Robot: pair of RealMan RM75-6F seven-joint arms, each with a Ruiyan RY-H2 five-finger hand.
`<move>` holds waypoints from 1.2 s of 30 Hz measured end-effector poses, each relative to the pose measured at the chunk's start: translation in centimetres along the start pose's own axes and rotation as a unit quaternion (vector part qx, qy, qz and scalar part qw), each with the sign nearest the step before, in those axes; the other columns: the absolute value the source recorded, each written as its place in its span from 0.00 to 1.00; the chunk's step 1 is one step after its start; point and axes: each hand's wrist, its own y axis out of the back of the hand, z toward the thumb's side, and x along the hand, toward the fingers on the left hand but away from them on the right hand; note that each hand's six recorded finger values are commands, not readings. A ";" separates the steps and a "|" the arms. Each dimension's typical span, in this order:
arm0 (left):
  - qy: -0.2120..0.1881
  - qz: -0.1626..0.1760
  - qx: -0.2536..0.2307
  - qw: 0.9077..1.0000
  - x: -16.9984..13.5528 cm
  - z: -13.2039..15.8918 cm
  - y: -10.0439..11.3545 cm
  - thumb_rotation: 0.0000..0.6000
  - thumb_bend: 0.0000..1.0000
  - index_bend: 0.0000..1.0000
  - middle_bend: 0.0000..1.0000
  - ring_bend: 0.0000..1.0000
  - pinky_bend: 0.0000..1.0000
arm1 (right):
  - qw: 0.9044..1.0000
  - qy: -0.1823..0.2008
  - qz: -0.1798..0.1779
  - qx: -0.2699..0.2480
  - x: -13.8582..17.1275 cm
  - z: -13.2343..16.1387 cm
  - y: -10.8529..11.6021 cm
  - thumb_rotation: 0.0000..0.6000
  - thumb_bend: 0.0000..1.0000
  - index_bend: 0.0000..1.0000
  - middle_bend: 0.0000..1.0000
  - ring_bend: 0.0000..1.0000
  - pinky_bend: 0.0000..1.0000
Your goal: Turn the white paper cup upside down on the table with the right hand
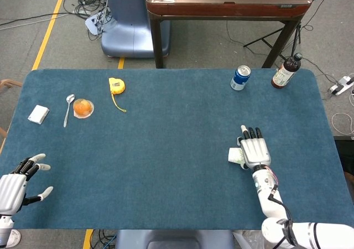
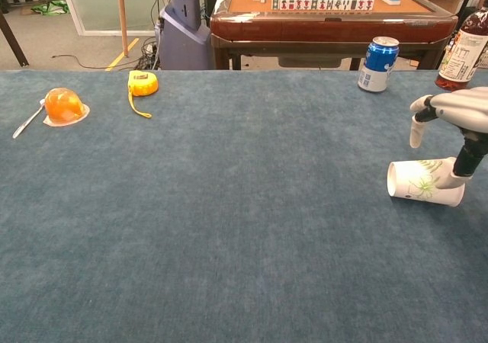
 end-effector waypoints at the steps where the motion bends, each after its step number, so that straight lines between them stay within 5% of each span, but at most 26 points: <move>1: 0.000 0.000 -0.001 1.000 0.0 0.0 0.0 1.00 0.15 0.39 0.21 0.17 0.42 | 1.000 -0.002 0.002 -0.001 -0.2 0.1 -0.2 1.00 0.00 0.36 0.03 0.00 0.03; 28: 0.002 -0.004 -0.007 1.000 0.0 -0.1 0.0 1.00 0.15 0.39 0.21 0.17 0.42 | 0.999 0.005 0.012 -0.029 -2.6 2.7 -2.4 1.00 0.00 0.42 0.06 0.00 0.03; 36: 0.002 -0.004 -0.009 1.000 0.0 -0.1 0.1 1.00 0.15 0.39 0.21 0.17 0.42 | 0.999 0.011 0.006 -0.046 -2.7 2.7 -2.4 1.00 0.07 0.48 0.09 0.00 0.03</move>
